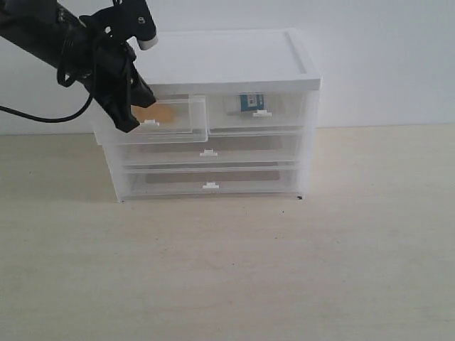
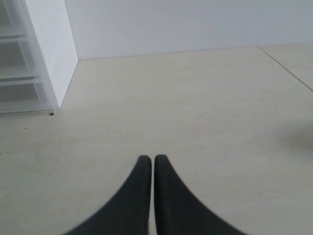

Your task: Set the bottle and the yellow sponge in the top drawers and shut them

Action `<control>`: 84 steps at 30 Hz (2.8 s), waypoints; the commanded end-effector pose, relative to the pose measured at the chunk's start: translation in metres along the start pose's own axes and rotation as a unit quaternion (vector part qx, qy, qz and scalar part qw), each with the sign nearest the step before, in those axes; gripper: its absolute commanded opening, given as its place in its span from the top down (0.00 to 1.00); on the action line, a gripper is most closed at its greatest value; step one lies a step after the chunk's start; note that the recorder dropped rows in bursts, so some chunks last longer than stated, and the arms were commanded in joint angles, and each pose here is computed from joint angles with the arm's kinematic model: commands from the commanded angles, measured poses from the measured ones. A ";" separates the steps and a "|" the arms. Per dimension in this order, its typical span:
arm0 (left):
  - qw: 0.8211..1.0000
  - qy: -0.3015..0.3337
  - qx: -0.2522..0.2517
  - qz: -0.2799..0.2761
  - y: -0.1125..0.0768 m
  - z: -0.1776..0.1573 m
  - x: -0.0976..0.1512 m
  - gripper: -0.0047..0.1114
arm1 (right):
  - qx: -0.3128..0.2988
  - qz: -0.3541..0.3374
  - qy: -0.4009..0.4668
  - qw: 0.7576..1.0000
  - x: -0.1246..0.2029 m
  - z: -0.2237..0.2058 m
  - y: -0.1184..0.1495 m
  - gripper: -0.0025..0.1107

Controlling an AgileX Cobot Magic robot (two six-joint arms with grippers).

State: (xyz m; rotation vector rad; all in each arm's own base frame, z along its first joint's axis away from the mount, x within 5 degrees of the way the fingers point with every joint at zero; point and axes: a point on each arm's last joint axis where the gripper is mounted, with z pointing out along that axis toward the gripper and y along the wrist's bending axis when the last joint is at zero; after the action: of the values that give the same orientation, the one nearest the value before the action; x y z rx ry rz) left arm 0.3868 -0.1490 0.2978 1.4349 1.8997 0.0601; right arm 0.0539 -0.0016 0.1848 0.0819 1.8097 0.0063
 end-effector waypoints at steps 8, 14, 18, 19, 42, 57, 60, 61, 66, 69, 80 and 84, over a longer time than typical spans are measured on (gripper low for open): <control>0.999 -0.023 -0.048 0.002 0.007 -0.004 -0.006 0.92 | 0.002 -0.002 -0.003 1.000 0.001 0.000 0.000 0.98; 1.000 -0.011 -0.007 0.008 -0.001 -0.031 -0.010 0.92 | 0.002 -0.002 -0.003 1.000 0.001 0.000 0.000 0.98; 0.995 0.038 0.092 0.029 -0.018 -0.024 0.001 0.92 | 0.002 -0.002 -0.003 1.000 0.001 0.000 0.000 0.98; 0.993 0.045 0.106 0.033 -0.021 -0.021 0.004 0.92 | 0.002 -0.002 -0.003 1.000 0.001 0.000 0.000 0.98; 0.999 0.020 0.027 -0.008 -0.006 0.012 0.005 0.92 | 0.002 -0.002 -0.003 1.000 0.001 0.000 0.000 0.98; 0.897 0.169 -0.118 -0.391 -0.015 -0.126 0.026 0.92 | 0.002 -0.002 -0.003 1.000 0.001 0.000 0.000 0.98; 0.888 0.142 -0.132 -0.416 -0.028 -0.142 0.032 0.92 | 0.002 -0.002 -0.004 1.000 0.001 0.000 0.000 0.98; 0.887 0.127 -0.138 -0.422 -0.034 -0.148 0.035 0.92 | 0.002 -0.002 -0.004 1.000 0.001 0.000 0.000 0.98; 0.880 0.068 -0.157 -0.444 -0.060 -0.168 0.049 0.92 | 0.002 -0.002 -0.004 1.000 0.001 0.000 0.000 0.98; 0.875 0.037 -0.162 -0.455 -0.075 -0.177 0.058 0.92 | 0.002 -0.002 -0.004 1.000 0.001 0.000 0.000 0.98; 0.868 -0.003 -0.161 -0.469 -0.136 -0.214 0.095 0.92 | 0.002 -0.002 -0.004 1.000 0.001 0.000 0.000 0.98; 0.843 -0.039 -0.153 -0.515 -0.149 -0.227 0.098 0.92 | 0.002 -0.002 -0.004 1.000 0.001 0.000 0.000 0.98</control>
State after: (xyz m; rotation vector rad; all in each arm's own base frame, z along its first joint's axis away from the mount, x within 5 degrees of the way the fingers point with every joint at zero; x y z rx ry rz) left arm 0.1367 -0.0359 0.3426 0.1661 2.2403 -0.1159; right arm 0.0539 -0.0016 0.1848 0.0819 1.8097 0.0063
